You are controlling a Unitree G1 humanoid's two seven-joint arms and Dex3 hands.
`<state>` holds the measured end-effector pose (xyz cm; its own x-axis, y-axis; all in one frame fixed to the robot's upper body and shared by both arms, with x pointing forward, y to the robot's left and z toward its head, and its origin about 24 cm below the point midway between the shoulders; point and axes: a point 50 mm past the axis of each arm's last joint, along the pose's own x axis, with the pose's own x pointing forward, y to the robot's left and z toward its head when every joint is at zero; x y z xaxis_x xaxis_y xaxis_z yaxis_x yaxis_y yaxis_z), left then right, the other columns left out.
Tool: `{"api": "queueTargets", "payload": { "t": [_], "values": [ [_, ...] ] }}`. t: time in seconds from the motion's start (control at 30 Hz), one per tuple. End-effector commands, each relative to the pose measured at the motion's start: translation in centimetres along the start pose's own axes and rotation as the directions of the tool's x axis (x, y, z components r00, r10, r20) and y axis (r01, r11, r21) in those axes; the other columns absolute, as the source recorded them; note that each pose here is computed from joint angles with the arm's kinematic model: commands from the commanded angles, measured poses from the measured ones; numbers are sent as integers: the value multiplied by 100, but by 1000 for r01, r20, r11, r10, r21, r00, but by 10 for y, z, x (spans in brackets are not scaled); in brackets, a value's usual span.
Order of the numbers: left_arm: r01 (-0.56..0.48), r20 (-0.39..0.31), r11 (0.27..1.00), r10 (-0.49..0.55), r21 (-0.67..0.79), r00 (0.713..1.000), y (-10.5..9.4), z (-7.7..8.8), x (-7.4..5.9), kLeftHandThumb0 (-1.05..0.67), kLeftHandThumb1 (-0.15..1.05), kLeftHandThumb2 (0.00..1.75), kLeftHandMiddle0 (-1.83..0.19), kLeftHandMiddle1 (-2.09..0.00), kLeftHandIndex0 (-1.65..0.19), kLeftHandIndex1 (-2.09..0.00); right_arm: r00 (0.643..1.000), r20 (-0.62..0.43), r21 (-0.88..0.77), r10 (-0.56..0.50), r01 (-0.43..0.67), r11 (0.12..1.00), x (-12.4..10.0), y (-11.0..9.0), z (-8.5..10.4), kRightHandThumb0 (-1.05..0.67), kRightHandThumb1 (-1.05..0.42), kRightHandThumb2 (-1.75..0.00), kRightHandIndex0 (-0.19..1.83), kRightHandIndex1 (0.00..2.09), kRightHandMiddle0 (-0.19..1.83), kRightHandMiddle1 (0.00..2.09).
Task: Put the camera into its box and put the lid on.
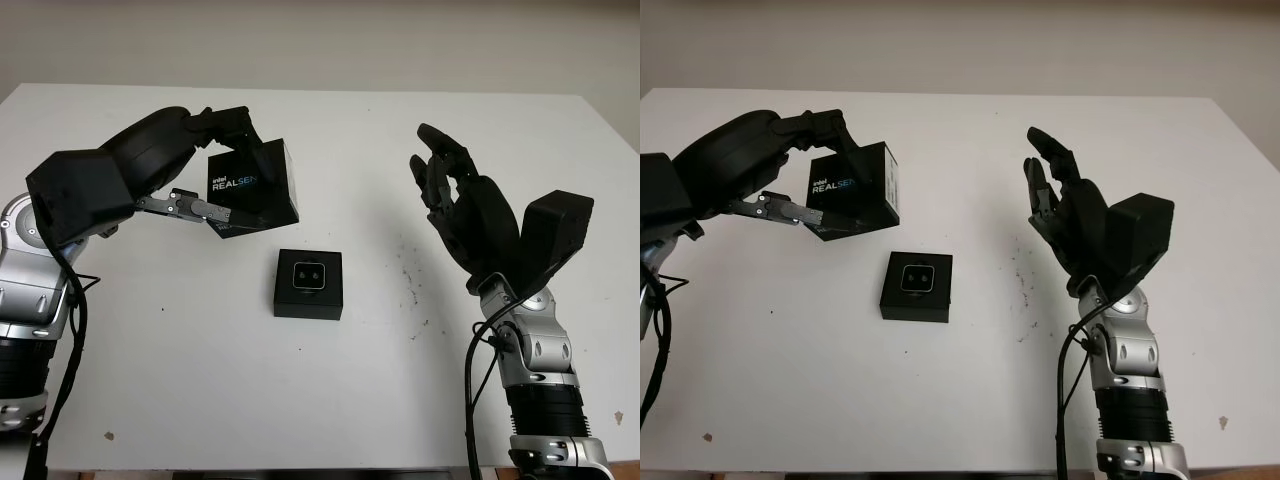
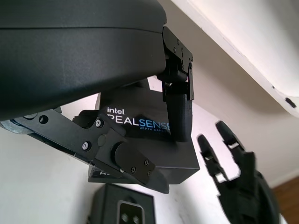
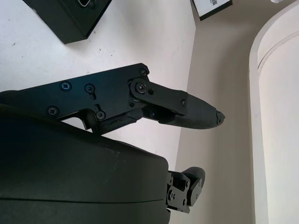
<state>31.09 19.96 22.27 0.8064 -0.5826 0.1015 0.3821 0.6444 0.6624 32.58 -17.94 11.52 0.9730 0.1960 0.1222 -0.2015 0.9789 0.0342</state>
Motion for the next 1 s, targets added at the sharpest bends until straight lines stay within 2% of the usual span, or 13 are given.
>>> {"api": "queueTargets", "payload": {
  "t": [0.0,0.13,0.47,0.67,0.97],
  "values": [
    [11,11,1000,-11,-16,1000,-5,4,-1,-29,89,5,-42,-161,-30,-159,1000,17,-6,4,-4,1000,1,0,5,-59,-105,-67,2,6,-19,57],
    [87,22,993,-86,-84,996,-19,1,2,-27,89,5,-40,-162,-32,-159,1000,26,20,-1,1,1000,2,1,7,-60,-105,-66,3,7,-19,56],
    [171,0,984,-172,-54,985,-35,-3,9,-28,89,6,-48,-165,-36,-162,998,50,67,-29,25,997,5,7,13,-59,-105,-65,6,8,-19,67],
    [218,7,973,-218,-72,976,-45,-6,12,-24,88,5,-49,-167,-37,-163,998,61,85,-32,27,996,5,7,17,-62,-105,-65,3,6,-19,58],
    [246,10,969,-246,21,969,-53,-8,15,-27,88,5,-44,-167,-35,-163,997,72,94,-27,21,995,4,8,20,-61,-105,-66,0,5,-19,50]
  ]
}}
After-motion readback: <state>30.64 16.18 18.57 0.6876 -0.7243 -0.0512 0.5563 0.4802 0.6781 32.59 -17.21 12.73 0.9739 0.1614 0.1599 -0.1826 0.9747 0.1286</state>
